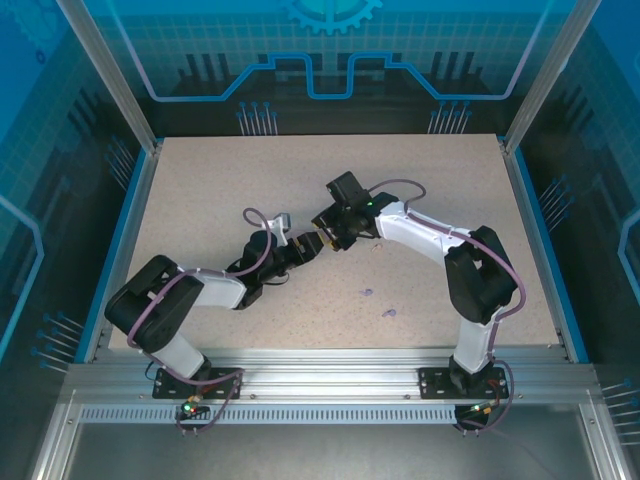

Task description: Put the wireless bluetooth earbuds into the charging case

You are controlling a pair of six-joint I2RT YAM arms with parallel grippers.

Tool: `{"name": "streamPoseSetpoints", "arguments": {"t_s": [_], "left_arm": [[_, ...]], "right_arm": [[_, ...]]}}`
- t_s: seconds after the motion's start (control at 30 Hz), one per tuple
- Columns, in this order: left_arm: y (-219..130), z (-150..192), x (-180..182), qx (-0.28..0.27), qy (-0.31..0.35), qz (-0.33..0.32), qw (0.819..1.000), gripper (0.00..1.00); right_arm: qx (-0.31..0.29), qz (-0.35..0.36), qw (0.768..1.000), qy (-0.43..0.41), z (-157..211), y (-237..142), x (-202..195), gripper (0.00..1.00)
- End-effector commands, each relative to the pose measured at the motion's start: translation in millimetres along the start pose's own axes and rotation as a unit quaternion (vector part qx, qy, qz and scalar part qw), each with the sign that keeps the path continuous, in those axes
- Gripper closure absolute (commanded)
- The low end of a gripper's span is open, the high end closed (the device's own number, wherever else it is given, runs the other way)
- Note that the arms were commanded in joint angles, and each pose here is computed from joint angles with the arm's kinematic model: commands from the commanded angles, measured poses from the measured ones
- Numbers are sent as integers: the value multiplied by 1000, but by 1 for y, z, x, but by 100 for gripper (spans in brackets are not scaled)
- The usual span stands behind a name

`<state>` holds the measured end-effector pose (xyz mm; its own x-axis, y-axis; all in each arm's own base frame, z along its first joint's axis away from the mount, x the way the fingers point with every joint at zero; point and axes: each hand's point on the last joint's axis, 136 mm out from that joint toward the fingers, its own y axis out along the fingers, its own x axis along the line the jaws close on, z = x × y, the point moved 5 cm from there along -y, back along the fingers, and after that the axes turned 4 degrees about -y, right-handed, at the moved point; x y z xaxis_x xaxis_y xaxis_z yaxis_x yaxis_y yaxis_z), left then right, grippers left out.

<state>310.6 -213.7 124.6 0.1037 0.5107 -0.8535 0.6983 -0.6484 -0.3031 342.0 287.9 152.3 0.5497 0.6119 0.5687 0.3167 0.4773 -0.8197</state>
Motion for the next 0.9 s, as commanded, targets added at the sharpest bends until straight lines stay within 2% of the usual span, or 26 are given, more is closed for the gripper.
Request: {"name": "streamPoseSetpoints", "arguments": {"t_s": [0.0, 0.6, 0.87], "left_arm": [[5, -11, -16, -23, 9, 26, 999, 43], [13, -12, -18, -20, 5, 29, 999, 57], [16, -12, -18, -17, 3, 29, 999, 69]], "right_arm": [[5, -9, 1000, 1, 7, -8, 2, 53], [6, -10, 1000, 2, 8, -8, 1, 53], [7, -12, 1000, 2, 9, -9, 2, 53]]}}
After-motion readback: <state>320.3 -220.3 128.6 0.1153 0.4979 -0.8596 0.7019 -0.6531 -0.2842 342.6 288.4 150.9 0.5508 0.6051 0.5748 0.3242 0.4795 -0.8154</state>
